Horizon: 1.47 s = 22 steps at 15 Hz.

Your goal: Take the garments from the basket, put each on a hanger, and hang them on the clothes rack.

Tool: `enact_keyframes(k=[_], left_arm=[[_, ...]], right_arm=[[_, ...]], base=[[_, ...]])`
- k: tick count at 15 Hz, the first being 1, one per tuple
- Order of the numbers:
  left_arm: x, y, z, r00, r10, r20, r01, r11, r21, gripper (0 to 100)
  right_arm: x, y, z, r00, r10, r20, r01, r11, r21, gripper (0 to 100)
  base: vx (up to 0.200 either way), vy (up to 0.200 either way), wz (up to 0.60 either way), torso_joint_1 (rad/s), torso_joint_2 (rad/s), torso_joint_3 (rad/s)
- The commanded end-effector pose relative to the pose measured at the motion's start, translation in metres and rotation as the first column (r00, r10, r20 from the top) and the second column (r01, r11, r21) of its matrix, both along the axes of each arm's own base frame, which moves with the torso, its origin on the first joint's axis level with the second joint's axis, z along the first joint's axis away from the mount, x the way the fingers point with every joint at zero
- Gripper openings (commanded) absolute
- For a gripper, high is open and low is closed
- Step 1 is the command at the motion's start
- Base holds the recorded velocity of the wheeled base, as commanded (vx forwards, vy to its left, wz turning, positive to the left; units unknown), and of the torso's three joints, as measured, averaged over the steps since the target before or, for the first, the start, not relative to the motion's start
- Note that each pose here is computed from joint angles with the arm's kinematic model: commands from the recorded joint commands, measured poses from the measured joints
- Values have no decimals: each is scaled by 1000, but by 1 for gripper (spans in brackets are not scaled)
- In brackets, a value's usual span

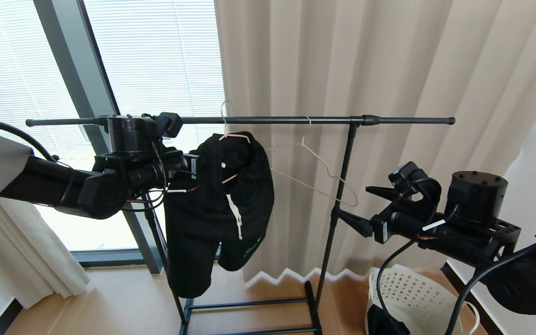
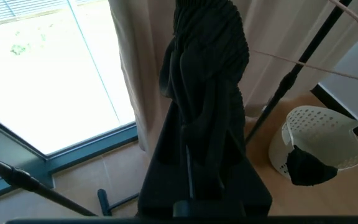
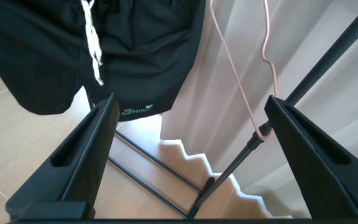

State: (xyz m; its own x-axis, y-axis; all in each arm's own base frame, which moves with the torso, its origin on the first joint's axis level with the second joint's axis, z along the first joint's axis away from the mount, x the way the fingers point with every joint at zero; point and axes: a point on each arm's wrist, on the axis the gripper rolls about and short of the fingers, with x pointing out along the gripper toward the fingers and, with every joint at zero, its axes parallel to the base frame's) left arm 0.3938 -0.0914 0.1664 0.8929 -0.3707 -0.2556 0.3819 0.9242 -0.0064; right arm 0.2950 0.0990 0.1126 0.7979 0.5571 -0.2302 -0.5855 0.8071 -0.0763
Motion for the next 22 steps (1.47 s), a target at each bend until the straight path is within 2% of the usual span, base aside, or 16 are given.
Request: enact_keyframes(k=[1,5,17,22], left_arm=[[16,-4,-7,1000,2,0,-2,1000,-9,0],[39,-8,-18,998,59,12,-59,998,0,0],[51,-10,-38,998,62,-18,-61,998,11,0],[52,-13,-40,998,57,-21,-57,998,11,0]], right_arm=[[0,-1,1,1000,-3,4,3,1000,1,100],[1,-2,1,1000,-7,5,7,1000,1,100],[2,-4,0,1000,-14,6,14,1000,-5,100],[2,-5,0,1000,-15,8,15,1000,-10,100]], base=[[0,0,0,0,0,0],[0,0,0,0,0,0],[0,0,0,0,0,0],[0,0,0,0,0,0]])
